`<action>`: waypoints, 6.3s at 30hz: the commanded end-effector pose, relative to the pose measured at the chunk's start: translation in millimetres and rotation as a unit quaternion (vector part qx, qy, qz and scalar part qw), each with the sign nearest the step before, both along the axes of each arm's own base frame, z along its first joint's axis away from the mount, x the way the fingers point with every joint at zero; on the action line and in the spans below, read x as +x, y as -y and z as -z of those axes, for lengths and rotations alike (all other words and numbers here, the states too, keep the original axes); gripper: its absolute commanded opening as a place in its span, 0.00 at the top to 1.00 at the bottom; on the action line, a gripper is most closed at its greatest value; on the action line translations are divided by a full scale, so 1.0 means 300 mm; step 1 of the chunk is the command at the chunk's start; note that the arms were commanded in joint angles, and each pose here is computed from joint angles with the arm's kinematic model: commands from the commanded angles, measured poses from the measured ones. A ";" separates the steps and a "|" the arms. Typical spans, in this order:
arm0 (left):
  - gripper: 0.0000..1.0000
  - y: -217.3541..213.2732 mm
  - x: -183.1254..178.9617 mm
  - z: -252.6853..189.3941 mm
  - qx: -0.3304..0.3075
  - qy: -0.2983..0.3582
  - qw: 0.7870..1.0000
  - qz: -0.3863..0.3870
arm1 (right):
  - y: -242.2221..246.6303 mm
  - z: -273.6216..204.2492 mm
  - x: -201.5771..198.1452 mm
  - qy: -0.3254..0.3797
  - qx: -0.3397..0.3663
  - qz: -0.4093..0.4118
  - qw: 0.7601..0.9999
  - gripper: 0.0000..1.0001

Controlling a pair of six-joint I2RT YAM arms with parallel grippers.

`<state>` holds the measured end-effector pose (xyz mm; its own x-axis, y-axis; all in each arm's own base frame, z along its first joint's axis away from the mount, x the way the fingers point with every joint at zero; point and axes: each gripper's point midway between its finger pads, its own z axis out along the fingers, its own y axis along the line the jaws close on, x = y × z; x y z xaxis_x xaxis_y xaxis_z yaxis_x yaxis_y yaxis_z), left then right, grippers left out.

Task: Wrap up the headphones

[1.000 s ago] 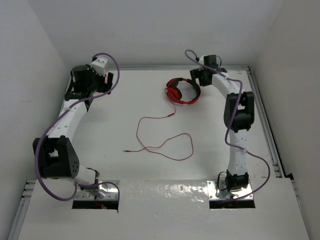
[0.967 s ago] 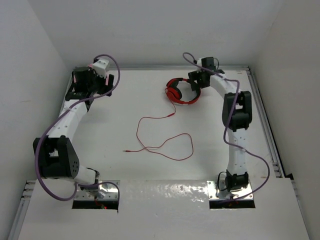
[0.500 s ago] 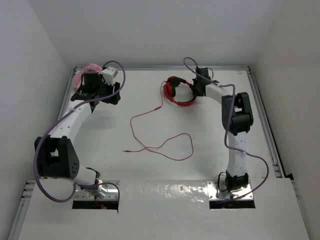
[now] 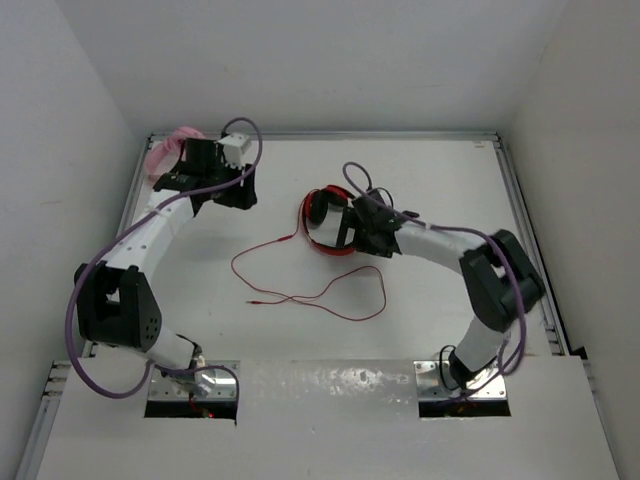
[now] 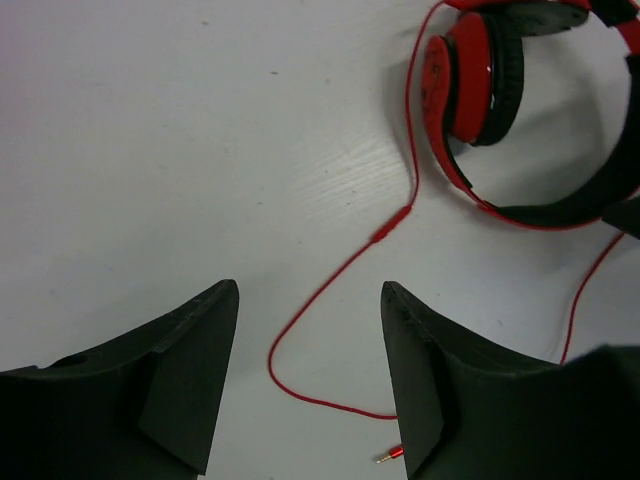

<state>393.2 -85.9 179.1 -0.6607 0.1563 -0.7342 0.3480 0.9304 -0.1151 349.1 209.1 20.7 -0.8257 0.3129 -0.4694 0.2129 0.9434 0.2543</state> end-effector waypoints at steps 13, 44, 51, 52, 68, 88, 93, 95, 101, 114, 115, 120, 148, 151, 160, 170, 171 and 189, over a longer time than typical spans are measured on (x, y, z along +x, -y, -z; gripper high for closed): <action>0.39 0.011 -0.145 -0.068 0.002 0.016 1.000 -0.008 | -0.075 -0.415 0.367 0.173 -0.159 -0.409 0.882 0.19; 0.39 0.009 -0.151 -0.076 -0.011 0.019 0.999 -0.029 | -0.114 -0.227 0.614 0.192 -0.130 -0.307 0.923 1.00; 0.39 0.047 -0.096 -0.101 -0.038 0.029 0.998 -0.028 | -0.038 -0.465 0.527 0.239 0.033 0.017 0.970 1.00; 0.38 0.054 -0.078 -0.099 -0.045 0.025 0.998 -0.034 | -0.045 -0.440 0.484 0.230 0.039 0.040 0.972 1.00; 0.18 0.291 -0.009 -0.177 -0.081 0.014 0.996 -0.032 | -0.153 -0.585 0.359 0.263 0.088 0.108 0.955 1.00; 0.55 0.155 0.076 -0.011 0.022 -0.010 0.993 -0.114 | -0.265 -0.635 0.238 0.273 0.174 0.010 0.946 1.00; 0.53 0.145 0.058 0.032 0.023 -0.031 0.991 -0.131 | -0.244 -0.671 0.216 0.278 0.193 0.030 0.940 1.00; 0.67 0.133 0.066 0.028 0.033 -0.024 0.990 -0.136 | -0.240 -0.687 0.215 0.285 0.197 0.032 0.938 1.00; 1.00 0.137 0.068 0.047 0.038 -0.036 0.990 -0.133 | -0.286 -0.700 0.208 0.281 0.216 0.000 0.935 1.00; 1.00 0.007 0.116 -0.233 -0.092 -0.027 0.990 -0.107 | -0.089 -0.979 0.077 0.409 0.094 -0.353 0.836 0.09; 1.00 0.020 0.121 -0.269 -0.103 -0.017 0.990 -0.099 | -0.074 -0.976 0.075 0.412 0.082 -0.358 0.834 0.36; 1.00 0.081 0.122 -0.465 -0.155 0.028 0.986 -0.058 | -0.046 -0.845 0.157 0.389 0.064 -0.372 0.840 0.47; 1.00 0.104 0.259 -0.718 -0.267 0.091 0.953 -0.112 | -0.454 -0.256 0.502 0.297 0.227 -0.232 0.898 0.25; 1.00 0.099 0.280 -0.733 -0.271 0.098 0.950 -0.119 | -0.474 -0.222 0.425 0.277 0.234 -0.237 0.901 0.38; 1.00 0.047 0.399 -0.616 -0.261 0.074 0.944 -0.187 | -0.491 -0.202 0.057 0.153 0.180 -0.344 0.909 1.00; 1.00 0.015 0.441 -0.326 -0.197 0.004 0.953 -0.230 | -0.532 -0.453 -0.298 0.033 0.008 -0.594 0.804 1.00; 1.00 0.017 0.442 -0.293 -0.172 0.005 0.961 -0.217 | -0.536 -0.513 -0.302 0.025 0.011 -0.596 0.802 1.00; 1.00 0.373 0.192 -0.102 0.132 0.084 0.984 0.080 | -0.224 -1.019 0.035 0.215 -0.117 -0.429 0.870 1.00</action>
